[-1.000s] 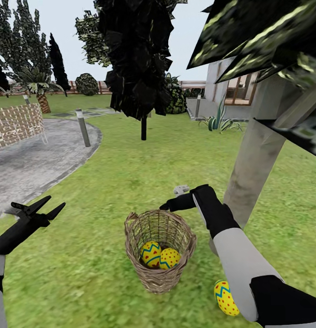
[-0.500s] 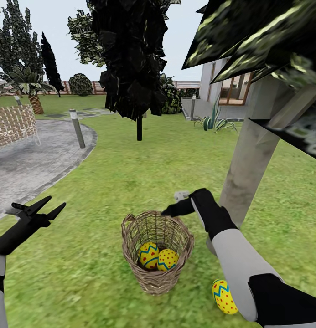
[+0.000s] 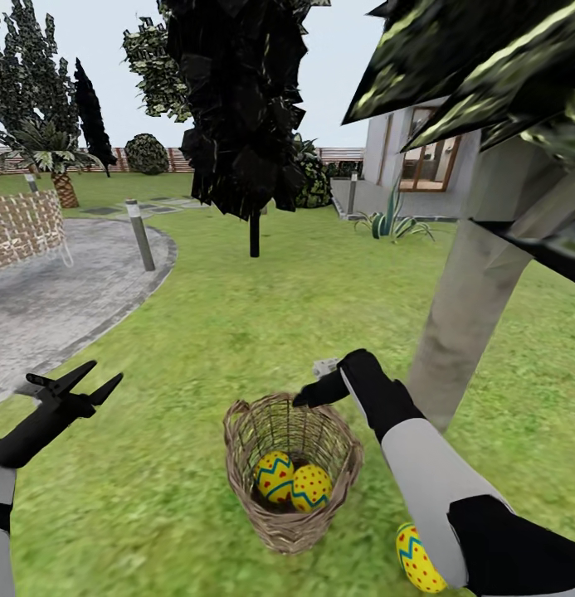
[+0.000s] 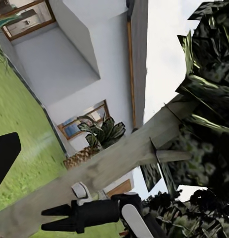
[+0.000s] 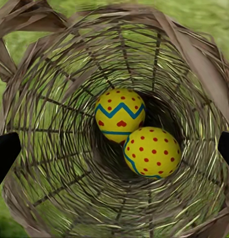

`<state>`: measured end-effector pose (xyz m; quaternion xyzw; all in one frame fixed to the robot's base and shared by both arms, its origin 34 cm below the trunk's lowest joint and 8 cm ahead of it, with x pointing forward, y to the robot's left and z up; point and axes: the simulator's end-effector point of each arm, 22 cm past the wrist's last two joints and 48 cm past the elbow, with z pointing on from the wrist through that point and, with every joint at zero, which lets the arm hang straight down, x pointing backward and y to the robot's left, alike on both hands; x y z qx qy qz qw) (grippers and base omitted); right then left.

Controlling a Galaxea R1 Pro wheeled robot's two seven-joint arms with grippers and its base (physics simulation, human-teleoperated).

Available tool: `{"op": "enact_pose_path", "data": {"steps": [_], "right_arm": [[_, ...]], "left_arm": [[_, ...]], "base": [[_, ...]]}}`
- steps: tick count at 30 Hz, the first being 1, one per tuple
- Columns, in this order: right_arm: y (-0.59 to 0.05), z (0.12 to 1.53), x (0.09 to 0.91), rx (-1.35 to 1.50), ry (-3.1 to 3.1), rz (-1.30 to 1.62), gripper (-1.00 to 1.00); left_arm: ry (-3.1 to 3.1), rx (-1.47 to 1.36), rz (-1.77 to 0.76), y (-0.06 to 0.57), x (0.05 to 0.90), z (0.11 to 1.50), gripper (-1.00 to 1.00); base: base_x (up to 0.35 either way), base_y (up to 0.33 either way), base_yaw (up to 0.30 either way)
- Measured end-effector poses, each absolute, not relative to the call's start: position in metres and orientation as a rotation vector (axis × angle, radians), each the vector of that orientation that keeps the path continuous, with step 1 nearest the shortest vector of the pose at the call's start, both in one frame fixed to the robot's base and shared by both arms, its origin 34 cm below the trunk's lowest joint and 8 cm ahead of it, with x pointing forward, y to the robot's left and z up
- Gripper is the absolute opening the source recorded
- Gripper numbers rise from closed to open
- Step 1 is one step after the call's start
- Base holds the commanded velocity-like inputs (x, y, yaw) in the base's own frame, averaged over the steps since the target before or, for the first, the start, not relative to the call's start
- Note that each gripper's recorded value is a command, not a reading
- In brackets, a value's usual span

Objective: Take the three Easter eggs out of the wicker basket on the lawn in the garden, then place them on the lawn next to a single tree (choose any tree) so that all three eggs are next to the same tree and none are left in the basket.

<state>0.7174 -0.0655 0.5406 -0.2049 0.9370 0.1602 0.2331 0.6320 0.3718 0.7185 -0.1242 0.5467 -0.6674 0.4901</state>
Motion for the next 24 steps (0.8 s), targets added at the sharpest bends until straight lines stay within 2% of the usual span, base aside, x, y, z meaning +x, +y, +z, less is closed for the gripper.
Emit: {"op": "enact_pose_path", "data": {"steps": [6,20,24], "right_arm": [[-0.065,0.538,0.716,-0.567,2.578,0.44,1.0],[-0.066,0.518,0.704,-0.591,2.635,0.43,1.0],[-0.067,0.514,0.701,-0.592,2.645,0.432,1.0]], "left_arm": [[1.327,-0.302,-1.623,0.371,0.632,0.718,1.0],[1.329,-0.304,-1.624,0.371,0.632,0.717,1.0],[1.329,-0.303,-1.623,0.371,0.632,0.718,1.0]], "base": [[0.243,0.127,0.0],[0.016,0.009,0.0],[0.108,0.177,0.0]]}}
